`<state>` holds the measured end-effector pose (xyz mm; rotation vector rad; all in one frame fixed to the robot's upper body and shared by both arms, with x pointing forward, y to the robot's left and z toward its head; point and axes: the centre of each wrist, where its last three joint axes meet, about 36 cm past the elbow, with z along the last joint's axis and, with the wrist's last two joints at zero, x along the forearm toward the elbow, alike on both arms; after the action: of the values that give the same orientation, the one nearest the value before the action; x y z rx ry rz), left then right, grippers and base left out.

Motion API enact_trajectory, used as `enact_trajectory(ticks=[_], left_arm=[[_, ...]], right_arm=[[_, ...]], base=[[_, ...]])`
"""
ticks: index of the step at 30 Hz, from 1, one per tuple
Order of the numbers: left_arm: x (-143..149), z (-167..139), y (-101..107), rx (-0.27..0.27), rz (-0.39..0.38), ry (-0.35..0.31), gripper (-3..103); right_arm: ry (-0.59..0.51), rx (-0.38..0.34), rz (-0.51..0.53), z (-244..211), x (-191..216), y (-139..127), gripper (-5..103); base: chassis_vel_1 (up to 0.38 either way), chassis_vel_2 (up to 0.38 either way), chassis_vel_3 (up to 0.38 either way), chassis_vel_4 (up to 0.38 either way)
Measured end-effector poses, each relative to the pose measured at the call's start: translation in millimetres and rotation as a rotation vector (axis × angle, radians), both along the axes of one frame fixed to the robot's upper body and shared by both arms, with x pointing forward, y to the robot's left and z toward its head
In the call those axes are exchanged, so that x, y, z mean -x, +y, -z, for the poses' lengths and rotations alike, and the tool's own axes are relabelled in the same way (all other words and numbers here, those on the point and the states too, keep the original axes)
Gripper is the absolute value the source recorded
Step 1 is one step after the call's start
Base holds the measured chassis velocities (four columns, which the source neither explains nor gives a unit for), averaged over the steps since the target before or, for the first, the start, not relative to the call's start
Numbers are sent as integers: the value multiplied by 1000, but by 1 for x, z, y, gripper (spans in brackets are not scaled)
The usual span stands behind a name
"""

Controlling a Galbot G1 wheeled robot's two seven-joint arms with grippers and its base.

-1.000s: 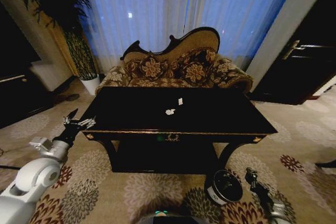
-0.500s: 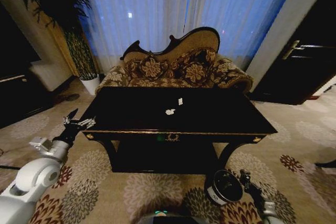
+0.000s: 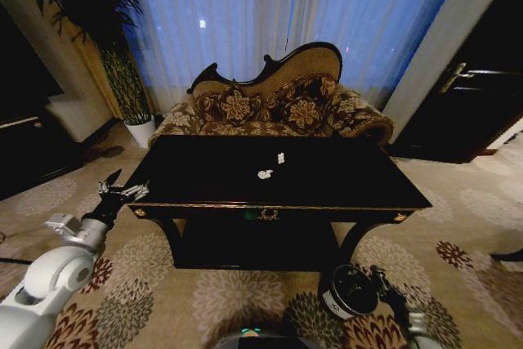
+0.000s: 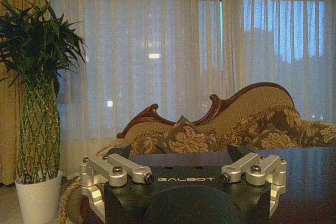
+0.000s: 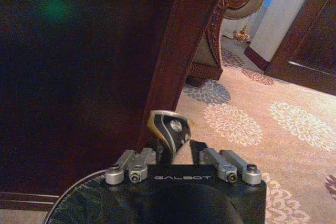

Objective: Move to the front of the table and place the trash on the table into the trash bin.

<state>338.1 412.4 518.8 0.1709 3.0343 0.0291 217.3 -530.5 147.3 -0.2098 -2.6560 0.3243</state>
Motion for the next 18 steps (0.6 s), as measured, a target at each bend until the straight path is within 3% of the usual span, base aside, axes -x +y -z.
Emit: enact_trajectory(ticks=[5, 7, 9, 10, 14, 16, 18], left_arm=[[0, 0, 0, 0, 0, 0, 100], [0, 0, 0, 0, 0, 0, 100], [0, 0, 0, 0, 0, 0, 100], [0, 0, 0, 0, 0, 0, 100], [0, 0, 0, 0, 0, 0, 100], [0, 0, 0, 0, 0, 0, 100], [0, 0, 0, 0, 0, 0, 100]], right_arm=[[0, -3, 1, 0, -2, 3, 57], [0, -4, 3, 0, -3, 3, 57], [-2, -5, 4, -1, -5, 3, 68], [-2, -5, 4, -1, -5, 3, 68], [-24, -16, 8, -5, -8, 6, 89], [-31, -19, 14, -7, -7, 5, 89], [-61, -27, 24, -13, 0, 1, 98]], base=[[0, 0, 0, 0], [0, 0, 0, 0], [0, 0, 0, 0], [0, 0, 0, 0], [0, 0, 0, 0], [0, 0, 0, 0], [0, 0, 0, 0]])
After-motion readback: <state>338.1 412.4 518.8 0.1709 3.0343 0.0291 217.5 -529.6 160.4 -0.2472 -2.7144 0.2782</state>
